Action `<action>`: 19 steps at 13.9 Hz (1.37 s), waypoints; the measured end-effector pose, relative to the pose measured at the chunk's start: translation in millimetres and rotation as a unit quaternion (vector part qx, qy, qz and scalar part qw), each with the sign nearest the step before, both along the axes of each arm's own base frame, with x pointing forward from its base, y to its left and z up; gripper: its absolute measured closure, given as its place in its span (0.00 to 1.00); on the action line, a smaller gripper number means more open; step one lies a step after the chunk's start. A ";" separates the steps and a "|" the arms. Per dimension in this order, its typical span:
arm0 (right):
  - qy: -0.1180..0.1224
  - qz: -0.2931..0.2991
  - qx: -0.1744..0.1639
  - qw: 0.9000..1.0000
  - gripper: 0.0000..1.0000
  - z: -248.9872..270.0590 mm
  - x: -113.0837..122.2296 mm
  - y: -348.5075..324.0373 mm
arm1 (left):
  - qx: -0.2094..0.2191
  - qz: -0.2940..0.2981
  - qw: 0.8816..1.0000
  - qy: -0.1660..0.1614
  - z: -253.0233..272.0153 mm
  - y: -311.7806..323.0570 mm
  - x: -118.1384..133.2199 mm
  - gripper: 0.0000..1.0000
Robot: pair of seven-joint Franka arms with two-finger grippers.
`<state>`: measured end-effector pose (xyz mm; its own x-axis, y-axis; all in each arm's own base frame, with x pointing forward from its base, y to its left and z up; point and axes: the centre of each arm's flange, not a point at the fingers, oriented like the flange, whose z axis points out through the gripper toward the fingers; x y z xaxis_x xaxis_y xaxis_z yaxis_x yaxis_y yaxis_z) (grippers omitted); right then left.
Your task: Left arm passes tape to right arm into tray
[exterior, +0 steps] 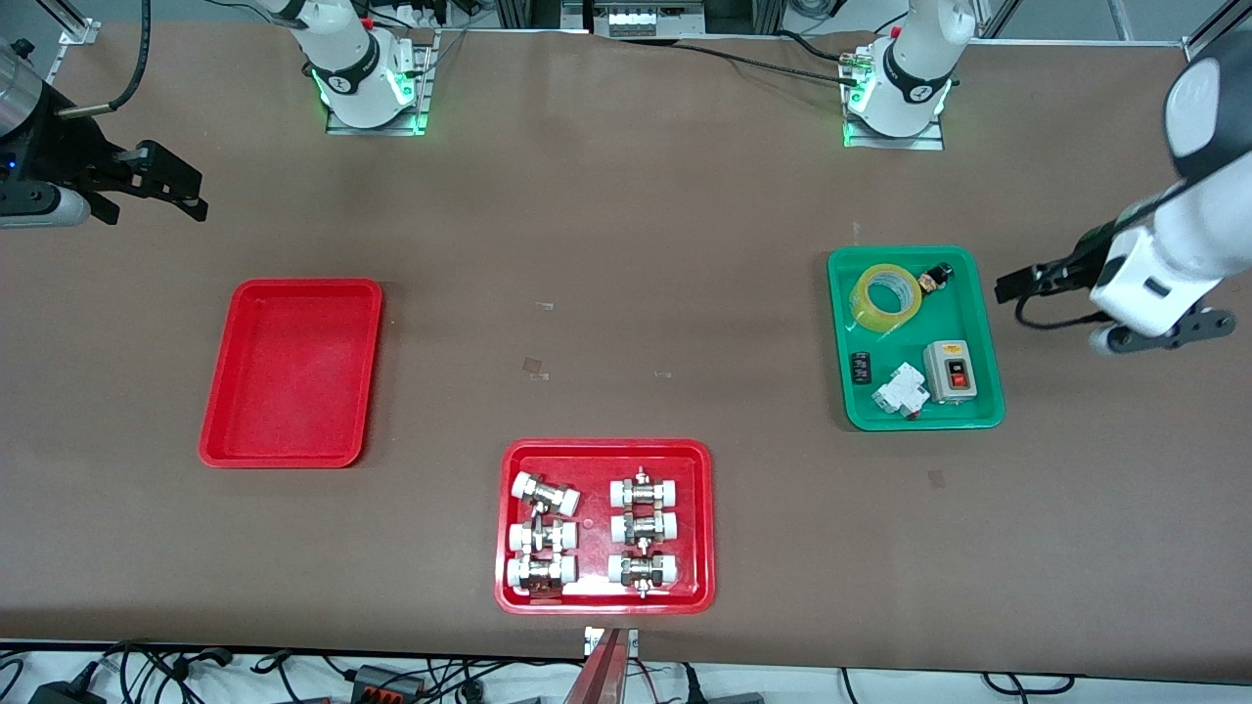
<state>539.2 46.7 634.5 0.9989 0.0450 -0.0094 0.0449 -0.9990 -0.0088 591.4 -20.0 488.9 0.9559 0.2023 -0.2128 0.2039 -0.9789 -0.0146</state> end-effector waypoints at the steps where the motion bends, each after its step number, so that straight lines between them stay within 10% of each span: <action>1: 0.000 0.000 0.000 1.000 0.00 0.2 0.0 0.0 | 0.002 0.000 1.000 0.007 -16.4 0.1 -0.2 0.00; 11: -0.001 0.000 0.000 1.000 0.00 0.7 0.0 -0.2 | 0.006 -0.017 0.999 0.046 -220.8 -16.8 -81.2 0.00; 19: -0.001 0.000 0.000 1.000 0.00 0.7 0.1 -0.3 | 0.008 -0.015 0.999 0.049 -275.0 -13.2 -115.2 0.00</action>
<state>539.3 46.3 635.3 0.9990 0.0444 -0.0078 0.0444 -0.9990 -0.0087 476.3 -33.1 213.9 0.9366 0.1778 -0.3019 0.1715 -0.9840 -0.0476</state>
